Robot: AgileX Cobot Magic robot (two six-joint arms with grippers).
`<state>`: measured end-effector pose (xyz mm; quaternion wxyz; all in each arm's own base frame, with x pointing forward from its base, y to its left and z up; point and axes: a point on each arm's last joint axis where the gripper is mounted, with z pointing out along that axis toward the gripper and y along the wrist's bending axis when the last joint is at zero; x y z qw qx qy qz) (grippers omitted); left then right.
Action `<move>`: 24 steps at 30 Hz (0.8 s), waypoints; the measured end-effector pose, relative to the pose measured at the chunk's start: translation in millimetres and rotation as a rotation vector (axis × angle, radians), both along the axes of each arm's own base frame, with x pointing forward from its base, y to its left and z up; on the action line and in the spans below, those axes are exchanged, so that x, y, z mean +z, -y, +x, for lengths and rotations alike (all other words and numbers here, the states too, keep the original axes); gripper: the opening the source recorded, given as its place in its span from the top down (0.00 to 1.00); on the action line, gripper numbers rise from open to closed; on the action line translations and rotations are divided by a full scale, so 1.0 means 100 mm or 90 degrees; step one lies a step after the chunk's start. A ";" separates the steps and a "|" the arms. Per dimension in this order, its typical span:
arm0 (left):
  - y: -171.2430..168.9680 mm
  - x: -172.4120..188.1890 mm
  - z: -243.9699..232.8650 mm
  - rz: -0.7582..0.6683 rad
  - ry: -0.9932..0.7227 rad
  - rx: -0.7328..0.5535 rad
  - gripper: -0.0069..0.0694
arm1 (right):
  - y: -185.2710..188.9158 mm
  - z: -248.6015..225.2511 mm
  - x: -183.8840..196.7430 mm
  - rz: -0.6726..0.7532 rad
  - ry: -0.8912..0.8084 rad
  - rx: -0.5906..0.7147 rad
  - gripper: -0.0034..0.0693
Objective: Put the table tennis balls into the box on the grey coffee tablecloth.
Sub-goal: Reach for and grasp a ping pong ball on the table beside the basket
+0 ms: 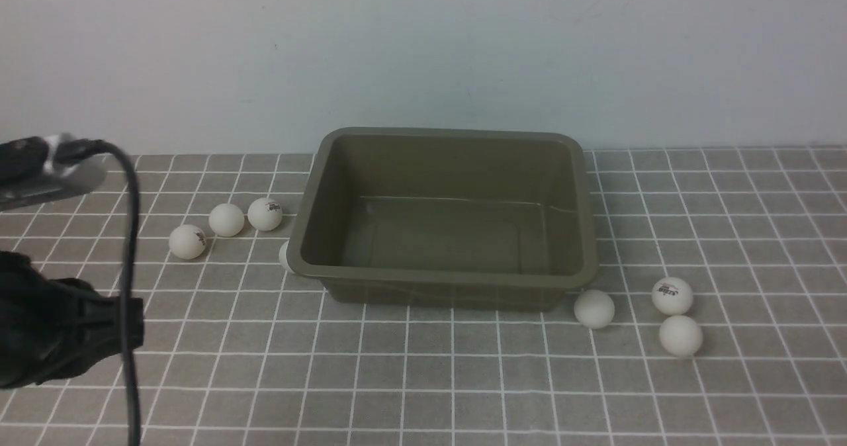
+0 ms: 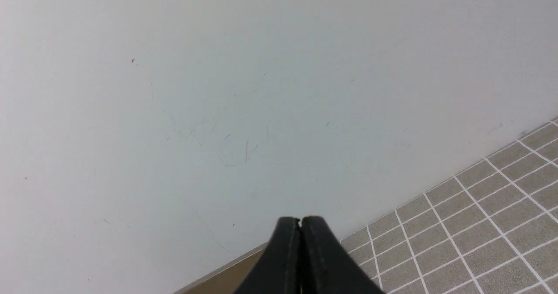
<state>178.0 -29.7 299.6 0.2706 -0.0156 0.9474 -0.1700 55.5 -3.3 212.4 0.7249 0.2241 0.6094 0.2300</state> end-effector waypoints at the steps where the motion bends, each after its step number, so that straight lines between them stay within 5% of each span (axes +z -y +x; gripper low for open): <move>1: 0.00 -0.04 0.07 0.003 -0.015 -0.005 0.92 | 0.00 0.00 0.01 0.000 0.004 -0.001 0.97; 7: -0.05 -0.21 0.63 0.060 -0.052 -0.019 0.92 | -0.07 -0.04 0.26 0.018 -0.079 0.055 0.97; 17: -0.26 -0.25 1.52 0.072 -0.090 0.057 0.92 | -0.19 0.45 1.11 -0.297 -0.514 0.218 0.97; 24: -0.47 -0.47 1.96 0.131 -0.102 0.065 0.84 | -0.26 0.64 1.12 -0.318 -0.554 0.290 0.97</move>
